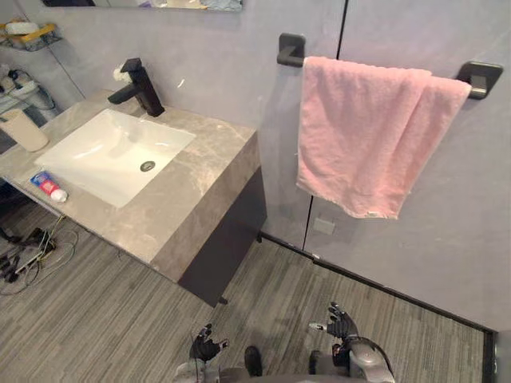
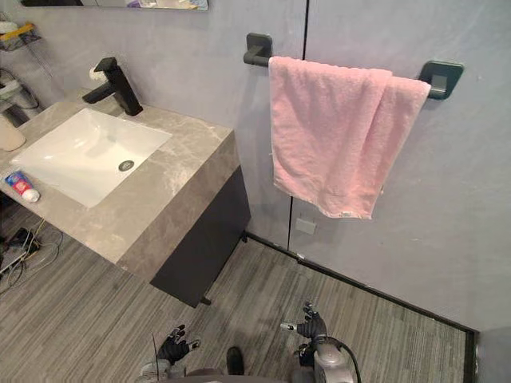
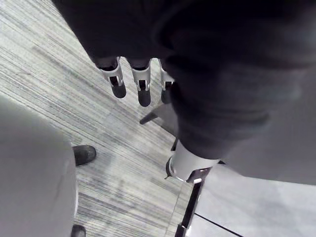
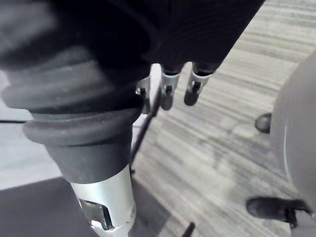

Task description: Organize washtable

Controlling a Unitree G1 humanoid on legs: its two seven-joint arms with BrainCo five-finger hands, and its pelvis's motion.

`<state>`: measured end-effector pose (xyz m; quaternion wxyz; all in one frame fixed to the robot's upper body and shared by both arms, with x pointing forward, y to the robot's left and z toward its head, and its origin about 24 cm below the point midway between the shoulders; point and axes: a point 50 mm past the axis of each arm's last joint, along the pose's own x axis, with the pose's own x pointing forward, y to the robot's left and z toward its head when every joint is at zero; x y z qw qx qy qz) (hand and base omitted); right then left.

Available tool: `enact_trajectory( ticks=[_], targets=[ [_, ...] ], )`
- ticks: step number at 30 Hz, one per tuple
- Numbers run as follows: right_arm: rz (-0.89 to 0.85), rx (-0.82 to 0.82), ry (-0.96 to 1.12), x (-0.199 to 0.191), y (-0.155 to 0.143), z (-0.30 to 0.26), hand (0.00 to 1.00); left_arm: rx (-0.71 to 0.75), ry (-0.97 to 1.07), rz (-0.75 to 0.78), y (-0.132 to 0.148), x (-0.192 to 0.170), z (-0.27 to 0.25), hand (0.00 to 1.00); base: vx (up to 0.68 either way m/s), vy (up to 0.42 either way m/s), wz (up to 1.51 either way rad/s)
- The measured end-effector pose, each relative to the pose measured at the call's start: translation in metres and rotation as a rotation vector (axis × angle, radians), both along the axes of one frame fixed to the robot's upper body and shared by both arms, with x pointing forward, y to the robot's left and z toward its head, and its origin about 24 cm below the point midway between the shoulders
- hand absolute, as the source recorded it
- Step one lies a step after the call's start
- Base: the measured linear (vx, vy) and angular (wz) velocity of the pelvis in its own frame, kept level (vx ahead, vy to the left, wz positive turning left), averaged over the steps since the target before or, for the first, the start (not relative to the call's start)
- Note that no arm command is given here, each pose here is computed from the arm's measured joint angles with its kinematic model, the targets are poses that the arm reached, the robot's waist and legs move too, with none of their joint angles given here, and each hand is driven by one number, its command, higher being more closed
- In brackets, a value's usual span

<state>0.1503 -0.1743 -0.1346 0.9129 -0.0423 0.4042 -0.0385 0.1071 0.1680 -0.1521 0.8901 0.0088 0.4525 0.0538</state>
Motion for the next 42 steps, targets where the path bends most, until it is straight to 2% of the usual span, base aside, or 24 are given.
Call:
enact_trajectory(
  ticks=[8,12,15,19,25,37,42],
  targets=[
    [-0.028,-0.021,0.025,-0.004,-0.009,-0.002,0.00,0.003,-0.014,0.005,0.002,0.003,0.002,0.00,0.06,0.004,0.99],
    [-0.025,-0.068,-0.010,0.011,-0.024,0.005,0.00,-0.011,-0.062,0.009,-0.004,0.013,0.007,0.00,0.07,0.065,1.35],
    [-0.038,-0.047,-0.005,0.010,-0.015,0.003,0.00,0.007,-0.043,-0.012,0.001,0.017,0.006,0.00,0.12,0.016,1.54],
    [-0.050,-0.063,-0.004,0.010,-0.021,0.004,0.00,-0.016,-0.056,-0.077,-0.017,0.021,0.007,0.00,0.10,0.229,1.17],
    [0.022,0.018,-0.034,0.022,0.021,0.006,0.00,0.088,-0.023,-0.102,0.016,0.013,0.006,0.00,0.01,0.196,0.30],
    [0.072,0.022,-0.056,0.023,0.017,0.009,0.00,0.108,-0.047,-0.032,0.029,0.022,0.010,0.00,0.02,0.068,0.42],
    [0.011,0.010,-0.005,0.001,0.000,0.001,0.00,0.099,-0.026,-0.005,0.030,0.016,0.007,0.00,0.34,-0.155,0.74]
  ],
)
